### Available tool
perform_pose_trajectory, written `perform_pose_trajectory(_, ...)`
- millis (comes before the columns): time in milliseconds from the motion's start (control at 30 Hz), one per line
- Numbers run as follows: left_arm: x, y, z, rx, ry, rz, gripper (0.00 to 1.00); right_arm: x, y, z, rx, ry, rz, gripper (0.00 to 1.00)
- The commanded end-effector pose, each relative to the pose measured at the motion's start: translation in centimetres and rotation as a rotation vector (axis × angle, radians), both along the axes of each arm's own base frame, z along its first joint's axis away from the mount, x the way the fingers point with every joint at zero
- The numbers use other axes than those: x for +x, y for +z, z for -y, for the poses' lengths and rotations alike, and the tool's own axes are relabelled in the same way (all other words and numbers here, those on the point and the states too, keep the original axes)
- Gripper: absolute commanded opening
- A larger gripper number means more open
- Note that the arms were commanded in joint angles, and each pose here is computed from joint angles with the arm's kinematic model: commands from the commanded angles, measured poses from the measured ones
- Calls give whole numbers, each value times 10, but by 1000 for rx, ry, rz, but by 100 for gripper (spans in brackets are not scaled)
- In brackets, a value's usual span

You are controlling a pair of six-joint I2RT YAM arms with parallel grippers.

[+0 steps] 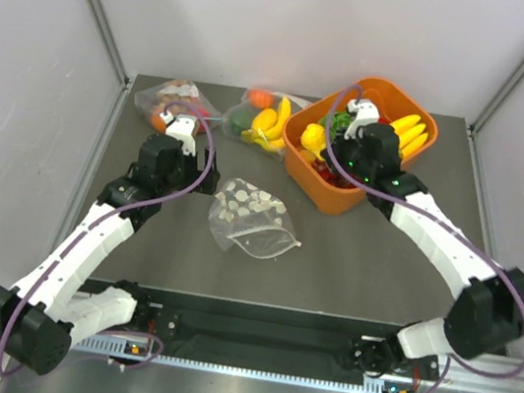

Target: Open the zip-top bag and remove the fake food

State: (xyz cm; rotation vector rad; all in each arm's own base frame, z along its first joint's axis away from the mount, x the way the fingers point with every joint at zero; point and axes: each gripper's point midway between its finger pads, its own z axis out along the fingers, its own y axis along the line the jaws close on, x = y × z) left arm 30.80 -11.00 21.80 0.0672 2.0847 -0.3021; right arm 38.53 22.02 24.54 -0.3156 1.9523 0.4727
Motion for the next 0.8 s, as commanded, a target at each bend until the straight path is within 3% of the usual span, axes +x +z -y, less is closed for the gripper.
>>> perform_pose_trajectory(0,1,19,6,-42,-28,68,92,29,11,-14,11,40,38,0)
perform_pose_trajectory(267,-3,26,8,-59,-42,85,92,79,-14,-15,-26,-49,5,0)
perform_pose_trajectory(333,-5,27,13,-72,-69,82,92,87,-18,-14,-28,-59,-3,5)
perform_pose_trajectory(367,-5,28,14,-73,-71,83,92,87,-25,-15,-42,-57,-23,22)
perform_pose_trajectory(533,-6,32,12,-73,-67,103,93,80,-26,-11,-46,-54,-30,75)
perform_pose_trajectory(567,-6,33,10,-71,-60,105,93,76,-14,-11,-29,-49,-4,90)
perform_pose_trajectory(767,-5,33,4,-59,-26,113,93,38,28,-3,13,7,65,95)
